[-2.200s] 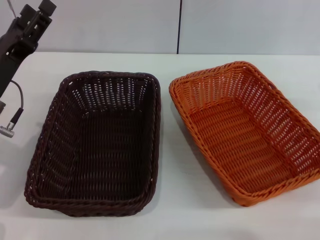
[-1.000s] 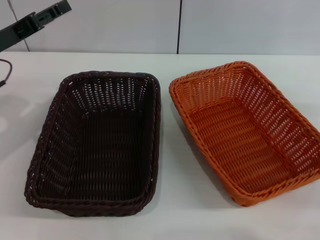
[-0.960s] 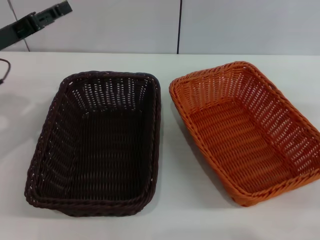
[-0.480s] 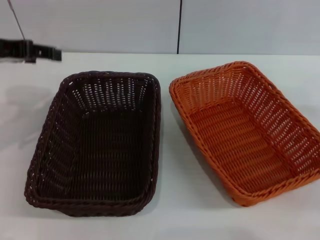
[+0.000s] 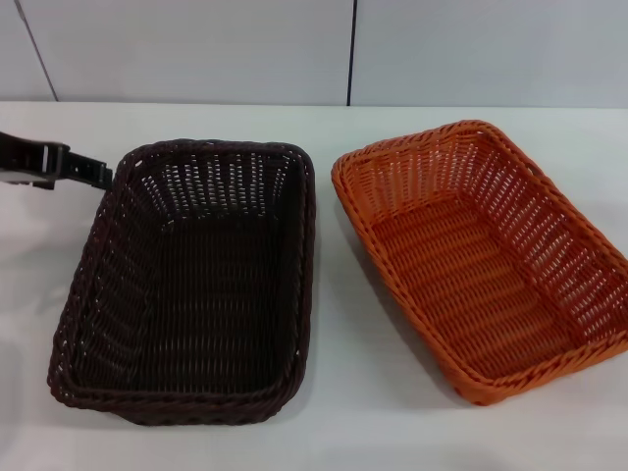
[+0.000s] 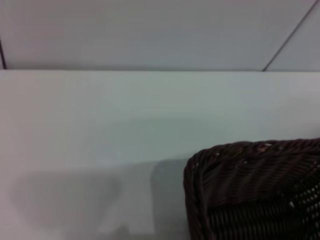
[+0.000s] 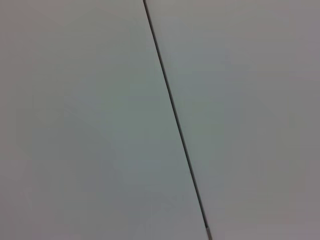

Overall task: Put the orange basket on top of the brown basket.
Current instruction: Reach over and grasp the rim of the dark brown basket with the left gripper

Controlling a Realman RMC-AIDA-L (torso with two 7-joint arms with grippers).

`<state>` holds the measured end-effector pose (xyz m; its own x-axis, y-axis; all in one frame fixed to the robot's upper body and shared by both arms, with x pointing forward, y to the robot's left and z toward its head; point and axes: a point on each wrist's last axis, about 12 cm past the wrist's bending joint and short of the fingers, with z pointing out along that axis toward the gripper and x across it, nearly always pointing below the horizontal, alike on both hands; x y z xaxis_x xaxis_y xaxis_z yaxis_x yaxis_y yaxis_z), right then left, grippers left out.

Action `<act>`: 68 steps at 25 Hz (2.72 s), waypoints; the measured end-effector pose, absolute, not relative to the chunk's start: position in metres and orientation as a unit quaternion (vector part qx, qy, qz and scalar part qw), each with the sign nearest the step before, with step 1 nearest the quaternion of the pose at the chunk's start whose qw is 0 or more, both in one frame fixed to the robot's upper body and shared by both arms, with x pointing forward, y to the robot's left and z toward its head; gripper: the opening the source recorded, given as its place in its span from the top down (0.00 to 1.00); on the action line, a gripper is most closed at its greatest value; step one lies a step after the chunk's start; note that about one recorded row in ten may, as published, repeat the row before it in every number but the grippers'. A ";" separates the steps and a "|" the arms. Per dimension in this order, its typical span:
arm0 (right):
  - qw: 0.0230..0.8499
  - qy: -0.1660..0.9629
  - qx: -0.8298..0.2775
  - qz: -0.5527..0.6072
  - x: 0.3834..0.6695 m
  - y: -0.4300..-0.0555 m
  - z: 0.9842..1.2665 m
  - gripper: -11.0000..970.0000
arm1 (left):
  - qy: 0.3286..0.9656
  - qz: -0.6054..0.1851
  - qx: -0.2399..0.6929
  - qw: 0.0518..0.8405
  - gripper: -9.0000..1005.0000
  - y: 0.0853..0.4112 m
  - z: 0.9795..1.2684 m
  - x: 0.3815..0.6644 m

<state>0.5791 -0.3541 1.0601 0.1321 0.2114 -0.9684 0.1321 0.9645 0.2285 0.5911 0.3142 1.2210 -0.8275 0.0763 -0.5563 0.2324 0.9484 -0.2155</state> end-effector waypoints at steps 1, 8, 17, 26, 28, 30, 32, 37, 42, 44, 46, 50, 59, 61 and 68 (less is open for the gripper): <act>0.741 0.658 0.130 0.027 0.580 -0.354 1.061 0.37 | 0.947 -0.136 0.080 0.281 0.23 0.313 1.219 0.591; 0.744 0.655 0.128 0.025 0.581 -0.356 1.063 0.36 | 0.951 -0.136 0.071 0.268 0.21 0.311 1.206 0.587; 0.742 0.658 0.129 0.024 0.582 -0.356 1.062 0.36 | 0.956 -0.142 0.062 0.250 0.19 0.307 1.188 0.587; 0.739 0.661 0.127 0.027 0.581 -0.353 1.061 0.37 | 0.959 -0.151 0.067 0.231 0.22 0.301 1.166 0.591; 0.739 0.661 0.127 0.027 0.581 -0.353 1.061 0.37 | 0.960 -0.152 0.070 0.223 0.23 0.297 1.158 0.593; 0.739 0.661 0.127 0.027 0.581 -0.353 1.061 0.37 | 0.960 -0.151 0.070 0.224 0.23 0.296 1.157 0.593; 0.739 0.661 0.129 0.027 0.581 -0.353 1.060 0.36 | 0.960 -0.151 0.070 0.224 0.24 0.296 1.157 0.593; 0.739 0.661 0.130 0.027 0.581 -0.353 1.060 0.37 | 0.960 -0.150 0.077 0.224 0.26 0.293 1.158 0.593; 0.735 0.664 0.131 0.028 0.580 -0.352 1.058 0.36 | 0.959 -0.153 0.085 0.221 0.39 0.288 1.156 0.593; 0.732 0.668 0.132 0.030 0.581 -0.351 1.057 0.36 | 0.958 -0.159 0.087 0.224 0.47 0.286 1.158 0.594; 0.729 0.671 0.131 0.031 0.583 -0.349 1.057 0.36 | 0.957 -0.159 0.089 0.225 0.53 0.285 1.159 0.594; 0.728 0.673 0.130 0.033 0.585 -0.348 1.057 0.37 | 0.957 -0.159 0.091 0.226 0.65 0.284 1.160 0.595; 0.727 0.672 0.137 0.035 0.584 -0.348 1.056 0.37 | 0.955 -0.156 0.101 0.232 0.80 0.287 1.163 0.596; 0.727 0.672 0.137 0.035 0.584 -0.348 1.056 0.37 | 0.955 -0.156 0.101 0.232 0.80 0.287 1.163 0.596; 0.727 0.672 0.137 0.035 0.585 -0.348 1.057 0.37 | 0.953 -0.154 0.110 0.236 0.81 0.289 1.168 0.596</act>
<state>0.5848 -0.3484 1.0571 0.0943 0.2346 -0.9675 0.1341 0.9600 0.2458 0.5956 0.2890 1.1681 -0.8643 0.1363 -0.4842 0.2816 0.9287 -0.2412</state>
